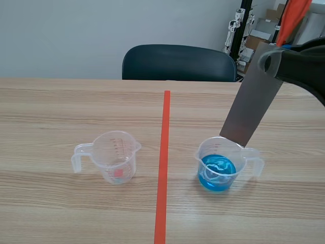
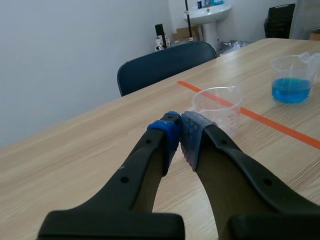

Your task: Do the redox reaction experiment. raise the plate out of the solution

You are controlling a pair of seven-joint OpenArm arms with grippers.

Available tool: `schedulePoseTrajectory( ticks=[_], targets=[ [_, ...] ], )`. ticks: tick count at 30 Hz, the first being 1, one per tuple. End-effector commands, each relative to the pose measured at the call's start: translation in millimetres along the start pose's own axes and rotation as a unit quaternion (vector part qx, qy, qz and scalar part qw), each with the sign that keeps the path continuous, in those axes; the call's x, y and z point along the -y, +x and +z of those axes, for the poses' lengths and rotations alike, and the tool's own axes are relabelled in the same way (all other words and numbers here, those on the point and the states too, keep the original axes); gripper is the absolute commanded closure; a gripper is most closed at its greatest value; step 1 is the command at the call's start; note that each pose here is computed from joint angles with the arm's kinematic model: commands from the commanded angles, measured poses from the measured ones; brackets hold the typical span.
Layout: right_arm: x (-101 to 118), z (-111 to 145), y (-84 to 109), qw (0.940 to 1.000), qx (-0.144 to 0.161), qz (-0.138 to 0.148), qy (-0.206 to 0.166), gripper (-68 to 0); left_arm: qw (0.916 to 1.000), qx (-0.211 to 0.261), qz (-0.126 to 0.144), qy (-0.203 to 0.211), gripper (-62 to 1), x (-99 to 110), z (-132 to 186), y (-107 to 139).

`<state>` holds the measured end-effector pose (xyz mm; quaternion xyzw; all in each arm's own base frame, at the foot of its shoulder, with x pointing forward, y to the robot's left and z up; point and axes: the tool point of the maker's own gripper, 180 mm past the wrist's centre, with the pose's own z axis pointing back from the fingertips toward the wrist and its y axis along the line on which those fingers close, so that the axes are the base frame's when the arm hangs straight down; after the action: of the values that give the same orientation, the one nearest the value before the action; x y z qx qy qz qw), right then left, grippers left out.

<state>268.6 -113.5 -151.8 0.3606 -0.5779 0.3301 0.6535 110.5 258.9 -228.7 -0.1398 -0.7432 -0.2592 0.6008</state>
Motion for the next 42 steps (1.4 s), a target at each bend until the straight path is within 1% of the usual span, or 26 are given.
schedulePoseTrajectory(
  ticks=[1,6,9,14,17,20,22,26,31,35,39,42],
  targets=[
    [6,-1,19.3,0.9997,0.021,0.010,-0.007,-0.6,0.9998,0.014,0.001,-0.011,-4.0,-11,-6,12],
    [10,-2,23.1,0.9997,0.020,0.006,-0.013,-0.6,0.9984,0.003,0.007,-0.056,-3.9,-30,-22,23],
    [10,-3,23.4,0.9998,0.014,0.001,-0.014,-0.6,0.9955,0.000,0.014,-0.094,-3.9,-37,-34,29],
    [6,-8,26.2,0.9999,0.001,0.009,-0.007,-0.6,0.9877,-0.007,0.016,-0.156,-2.7,-41,-52,35],
    [4,-10,28.9,0.9999,-0.003,0.008,-0.004,-0.6,0.9823,-0.006,0.009,-0.187,-2.7,-39,-63,40],
    [1,-12,30.8,0.9999,-0.006,0.013,0.000,-0.6,0.9773,-0.017,-0.002,-0.211,-2.7,-35,-76,38],
    [-1,-13,31.0,0.9998,-0.010,0.016,0.003,-0.6,0.9737,-0.023,-0.004,-0.227,-2.7,-30,-86,39],
    [-1,-14,33.8,0.9996,-0.013,0.023,0.004,-0.6,0.9659,-0.023,-0.011,-0.258,-2.7,-15,-105,44],
    [4,-15,38.9,0.9992,-0.014,0.037,-0.006,-0.6,0.9562,-0.029,-0.037,-0.289,-2.7,5,-126,49],
    [6,-15,39.9,0.9990,-0.015,0.041,-0.009,-0.6,0.9517,-0.034,-0.057,-0.300,-2.7,14,-144,55],
    [7,-15,40.0,0.9989,-0.015,0.042,-0.014,-0.6,0.9532,-0.032,-0.069,-0.293,-2.7,16,-161,64],
    [11,-15,40.3,0.9986,-0.012,0.045,-0.025,-0.6,0.9491,-0.037,-0.083,-0.301,-2.7,23,-170,64]
  ],
)
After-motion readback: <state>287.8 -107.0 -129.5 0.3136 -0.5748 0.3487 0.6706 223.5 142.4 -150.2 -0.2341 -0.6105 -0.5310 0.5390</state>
